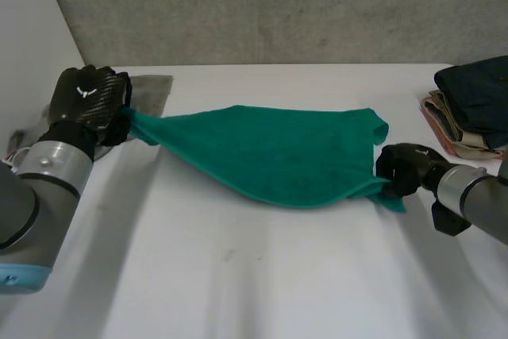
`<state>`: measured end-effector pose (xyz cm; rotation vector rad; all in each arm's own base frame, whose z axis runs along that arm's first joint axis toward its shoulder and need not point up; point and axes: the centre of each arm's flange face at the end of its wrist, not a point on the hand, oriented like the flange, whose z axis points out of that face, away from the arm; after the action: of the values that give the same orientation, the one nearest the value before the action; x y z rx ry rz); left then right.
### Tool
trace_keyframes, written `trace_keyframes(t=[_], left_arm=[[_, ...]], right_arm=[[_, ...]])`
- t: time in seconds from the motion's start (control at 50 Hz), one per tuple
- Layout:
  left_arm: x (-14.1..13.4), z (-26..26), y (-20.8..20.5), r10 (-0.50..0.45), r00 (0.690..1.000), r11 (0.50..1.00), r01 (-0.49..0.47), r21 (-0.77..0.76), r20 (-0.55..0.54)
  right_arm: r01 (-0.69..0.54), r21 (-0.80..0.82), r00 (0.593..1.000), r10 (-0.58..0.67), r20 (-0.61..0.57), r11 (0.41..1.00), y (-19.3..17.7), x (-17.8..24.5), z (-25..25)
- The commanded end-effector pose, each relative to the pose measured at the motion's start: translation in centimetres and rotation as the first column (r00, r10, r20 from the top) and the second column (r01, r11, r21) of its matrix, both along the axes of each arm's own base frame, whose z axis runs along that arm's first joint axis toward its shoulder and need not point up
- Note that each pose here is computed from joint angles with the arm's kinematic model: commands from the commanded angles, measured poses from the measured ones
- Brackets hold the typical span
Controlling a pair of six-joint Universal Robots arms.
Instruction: Fold the laundry.
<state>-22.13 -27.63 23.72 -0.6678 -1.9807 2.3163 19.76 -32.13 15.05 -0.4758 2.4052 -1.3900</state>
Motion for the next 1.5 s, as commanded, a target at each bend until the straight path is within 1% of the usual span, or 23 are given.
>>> trace_keyframes(t=[0.02,0.1,0.12,0.2,0.26,0.34,0.46,0.56,0.62,0.7,0.72,0.78,0.8,0.88,0.94,1.1,1.18,1.2,1.26,1.32,1.4,1.48,1.5], left_arm=[[1.0,1.6,3.1,0.005,1.0,0.999,-0.006,0.054,0.026],[2.1,3.8,5.8,0.015,0.999,0.996,-0.019,0.082,0.052],[2.5,4.9,6.8,0.018,0.998,0.997,-0.023,0.08,0.063],[3.2,7.5,8.4,0.018,0.994,0.999,-0.021,0.031,0.106],[3.1,8.2,8.4,0.0,0.991,1.0,-0.001,0.009,0.134],[2.8,6.1,6.6,-0.017,0.983,0.996,0.001,0.09,0.18],[2.0,0.6,2.4,-0.053,0.972,0.958,-0.016,0.287,0.23],[0.9,-1.4,-2.4,-0.044,0.956,0.951,-0.048,0.305,0.29],[-0.4,-0.1,-5.7,0.001,0.95,0.974,-0.072,0.215,0.312],[-3.2,5.5,-8.8,0.057,0.969,0.998,-0.053,-0.021,0.241],[-3.6,8.8,-9.8,0.082,0.981,0.987,-0.055,-0.154,0.175],[-3.8,12.8,-10.7,0.099,0.993,0.94,-0.071,-0.334,0.067],[-3.8,14.7,-11.0,0.093,0.996,0.898,-0.089,-0.43,-0.011],[-3.7,16.6,-11.5,0.036,0.987,0.816,-0.118,-0.565,-0.154],[-3.4,15.9,-11.9,0.044,0.985,0.828,-0.128,-0.546,-0.164],[-1.8,9.2,-13.0,0.105,0.991,0.934,-0.125,-0.333,-0.077],[-1.8,4.6,-12.2,0.105,0.994,0.972,-0.107,-0.21,-0.02],[-2.0,2.6,-11.7,0.099,0.995,0.983,-0.097,-0.157,0.005],[-1.9,-1.8,-10.4,0.092,0.994,0.995,-0.09,-0.031,0.062],[-1.7,-4.7,-8.7,0.078,0.99,0.994,-0.086,0.065,0.116],[-0.6,-8.0,-5.2,0.048,0.971,0.974,-0.098,0.207,0.233],[1.3,-9.2,-0.1,-0.001,0.925,0.939,-0.129,0.318,0.38],[1.9,-9.3,2.2,-0.041,0.894,0.925,-0.134,0.355,0.446]], right_arm=[[-0.065,-0.251,0.99,0.032,-0.135,0.966,1.9,-1.3,8.4],[-0.153,-0.307,0.917,0.019,-0.398,0.939,4.7,-4.0,12.6],[-0.209,-0.293,0.862,0.035,-0.506,0.933,6.0,-4.6,13.7],[-0.308,-0.296,0.755,0.043,-0.655,0.904,8.4,-5.0,16.3],[-0.293,-0.316,0.753,0.014,-0.658,0.902,8.2,-5.1,16.9],[-0.296,-0.269,0.756,0.052,-0.652,0.916,7.0,-5.0,15.7],[-0.366,-0.092,0.703,0.21,-0.679,0.926,3.7,-1.4,10.2],[-0.299,-0.131,0.67,0.111,-0.734,0.945,-0.8,-0.8,9.0],[-0.282,-0.294,0.691,-0.019,-0.723,0.913,-4.0,0.3,10.7],[-0.218,-0.613,0.792,-0.229,-0.566,0.76,-7.4,2.3,16.5],[-0.176,-0.728,0.833,-0.294,-0.469,0.662,-8.2,2.8,19.3],[-0.105,-0.855,0.877,-0.359,-0.32,0.508,-9.1,2.9,22.8],[-0.067,-0.906,0.895,-0.376,-0.24,0.418,-9.4,3.1,24.2],[-0.018,-0.955,0.909,-0.394,-0.139,0.296,-9.3,3.0,26.0],[-0.025,-0.949,0.909,-0.388,-0.153,0.315,-9.1,2.9,25.5],[-0.071,-0.874,0.904,-0.339,-0.26,0.481,-9.4,3.2,20.0],[-0.132,-0.785,0.902,-0.255,-0.349,0.605,-9.6,3.7,15.2],[-0.158,-0.73,0.898,-0.211,-0.387,0.665,-9.5,3.7,12.8],[-0.196,-0.595,0.881,-0.126,-0.455,0.78,-8.7,3.7,8.3],[-0.213,-0.488,0.866,-0.068,-0.496,0.846,-7.6,3.4,5.7],[-0.251,-0.296,0.827,0.046,-0.56,0.922,-4.9,2.5,2.2],[-0.305,-0.12,0.747,0.159,-0.645,0.945,-0.6,1.3,0.7],[-0.333,-0.072,0.708,0.199,-0.677,0.94,1.5,0.9,1.3]])
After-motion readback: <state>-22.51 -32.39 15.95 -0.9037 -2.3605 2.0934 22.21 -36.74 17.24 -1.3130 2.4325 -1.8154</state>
